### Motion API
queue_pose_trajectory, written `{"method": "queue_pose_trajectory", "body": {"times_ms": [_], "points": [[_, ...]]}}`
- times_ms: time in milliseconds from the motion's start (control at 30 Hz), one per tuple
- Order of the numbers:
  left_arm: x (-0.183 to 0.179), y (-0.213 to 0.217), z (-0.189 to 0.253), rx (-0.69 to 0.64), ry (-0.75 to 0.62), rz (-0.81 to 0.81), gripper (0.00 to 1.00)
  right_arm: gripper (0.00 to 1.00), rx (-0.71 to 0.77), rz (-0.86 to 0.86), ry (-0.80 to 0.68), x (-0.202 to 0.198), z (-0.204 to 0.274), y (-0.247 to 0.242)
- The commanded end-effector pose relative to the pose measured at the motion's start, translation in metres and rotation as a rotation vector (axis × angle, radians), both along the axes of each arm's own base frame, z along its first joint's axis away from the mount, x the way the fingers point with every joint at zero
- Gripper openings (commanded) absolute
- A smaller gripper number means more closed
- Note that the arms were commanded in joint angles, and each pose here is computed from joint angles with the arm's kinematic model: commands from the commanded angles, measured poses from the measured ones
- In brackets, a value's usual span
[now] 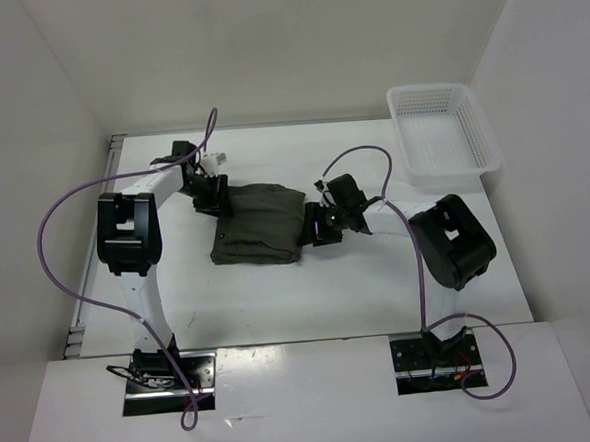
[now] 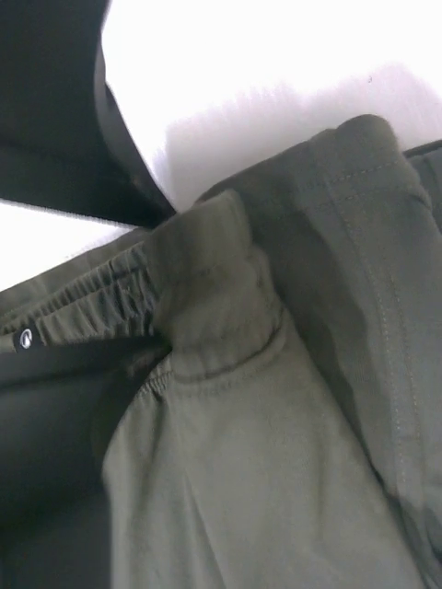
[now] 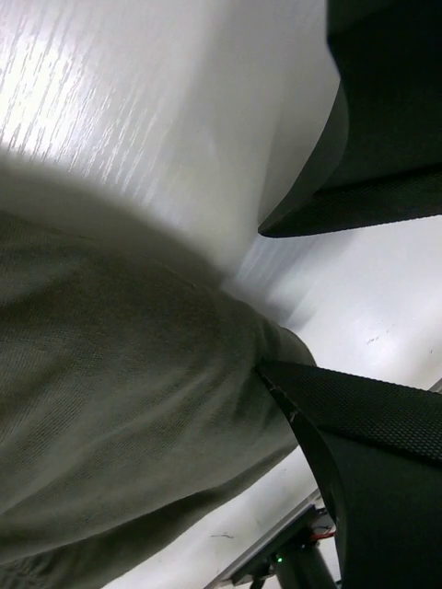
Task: Fold and stack the shorts
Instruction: Fold the shorts
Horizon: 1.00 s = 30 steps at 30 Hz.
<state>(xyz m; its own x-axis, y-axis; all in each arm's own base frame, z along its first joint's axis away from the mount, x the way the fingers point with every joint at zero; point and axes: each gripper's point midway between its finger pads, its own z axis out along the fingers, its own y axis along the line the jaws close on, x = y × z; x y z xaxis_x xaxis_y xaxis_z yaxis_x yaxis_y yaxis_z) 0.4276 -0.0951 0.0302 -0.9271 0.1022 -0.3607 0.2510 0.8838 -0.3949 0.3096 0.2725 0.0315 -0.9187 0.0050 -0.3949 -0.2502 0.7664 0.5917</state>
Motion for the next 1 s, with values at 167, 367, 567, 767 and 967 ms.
{"method": "queue_pose_trajectory", "body": {"times_ms": [167, 367, 567, 767, 967], "points": [[-0.017, -0.017, -0.026, -0.124, 0.101, -0.038, 0.24, 0.6, -0.056, -0.062, -0.093, 0.027, 0.01, -0.021], [-0.035, -0.071, -0.012, -0.337, 0.131, -0.16, 0.08, 0.6, -0.169, -0.319, -0.147, 0.057, 0.03, -0.102], [-0.036, -0.101, -0.008, -0.451, 0.068, -0.252, 0.05, 0.6, -0.214, -0.416, -0.214, 0.068, 0.059, -0.144], [-0.033, -0.106, 0.002, -0.493, -0.086, -0.305, 0.01, 0.6, -0.166, -0.425, -0.194, 0.065, 0.056, -0.144], [-0.031, -0.105, 0.0, -0.48, -0.077, -0.297, 0.01, 0.66, -0.016, -0.352, -0.067, 0.056, 0.035, -0.112]]}}
